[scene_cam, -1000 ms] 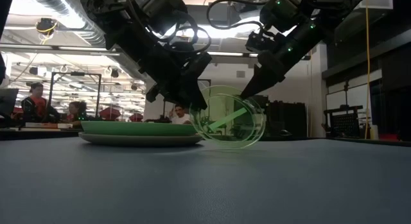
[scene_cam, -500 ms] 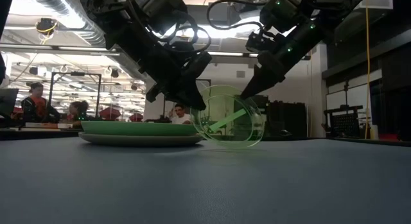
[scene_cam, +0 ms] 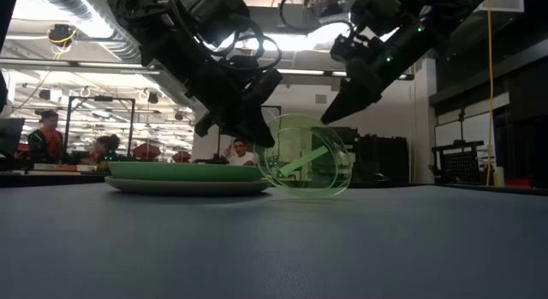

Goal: Stack plastic plates
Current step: Stack the light green plate on top of the light green plate

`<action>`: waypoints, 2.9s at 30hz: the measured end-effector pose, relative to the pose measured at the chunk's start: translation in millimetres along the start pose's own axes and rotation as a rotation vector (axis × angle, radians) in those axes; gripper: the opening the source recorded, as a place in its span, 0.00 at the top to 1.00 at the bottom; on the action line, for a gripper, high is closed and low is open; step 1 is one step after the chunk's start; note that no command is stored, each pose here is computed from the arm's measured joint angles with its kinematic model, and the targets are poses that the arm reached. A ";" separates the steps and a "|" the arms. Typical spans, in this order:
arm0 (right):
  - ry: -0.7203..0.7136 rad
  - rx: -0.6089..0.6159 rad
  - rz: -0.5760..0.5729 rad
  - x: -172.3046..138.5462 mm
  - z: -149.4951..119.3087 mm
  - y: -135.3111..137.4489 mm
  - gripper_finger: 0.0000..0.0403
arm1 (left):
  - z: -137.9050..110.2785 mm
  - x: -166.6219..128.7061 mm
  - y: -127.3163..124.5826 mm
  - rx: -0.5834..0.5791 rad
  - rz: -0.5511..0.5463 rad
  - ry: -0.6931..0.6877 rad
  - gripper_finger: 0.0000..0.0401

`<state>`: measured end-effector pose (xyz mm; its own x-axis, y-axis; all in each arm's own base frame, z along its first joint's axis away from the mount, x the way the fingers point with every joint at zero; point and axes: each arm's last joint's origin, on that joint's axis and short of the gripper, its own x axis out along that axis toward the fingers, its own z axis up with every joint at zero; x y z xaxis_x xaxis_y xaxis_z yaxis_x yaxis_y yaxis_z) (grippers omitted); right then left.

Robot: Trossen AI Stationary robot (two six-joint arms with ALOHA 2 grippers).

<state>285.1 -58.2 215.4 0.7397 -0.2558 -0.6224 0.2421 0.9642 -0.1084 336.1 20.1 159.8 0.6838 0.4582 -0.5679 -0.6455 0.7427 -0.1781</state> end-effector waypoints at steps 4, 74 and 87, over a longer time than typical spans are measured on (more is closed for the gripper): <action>-0.038 0.004 -0.002 -12.7 5.5 -1.7 0.75 | 0.7 -0.9 0.1 0.000 -0.007 0.004 0.98; 0.024 -0.001 0.159 -52.1 0.6 -1.2 0.75 | 25.0 -88.0 162.8 -0.225 -0.028 0.446 0.98; 0.024 -0.002 0.159 -52.0 0.6 -1.2 0.75 | 25.0 -87.8 162.7 -0.217 -0.009 0.438 0.98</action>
<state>246.8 -46.1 248.3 0.7535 -0.0983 -0.6501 0.1222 0.9925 -0.0084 179.5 112.9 200.7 0.5122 0.1689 -0.8421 -0.7280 0.6056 -0.3213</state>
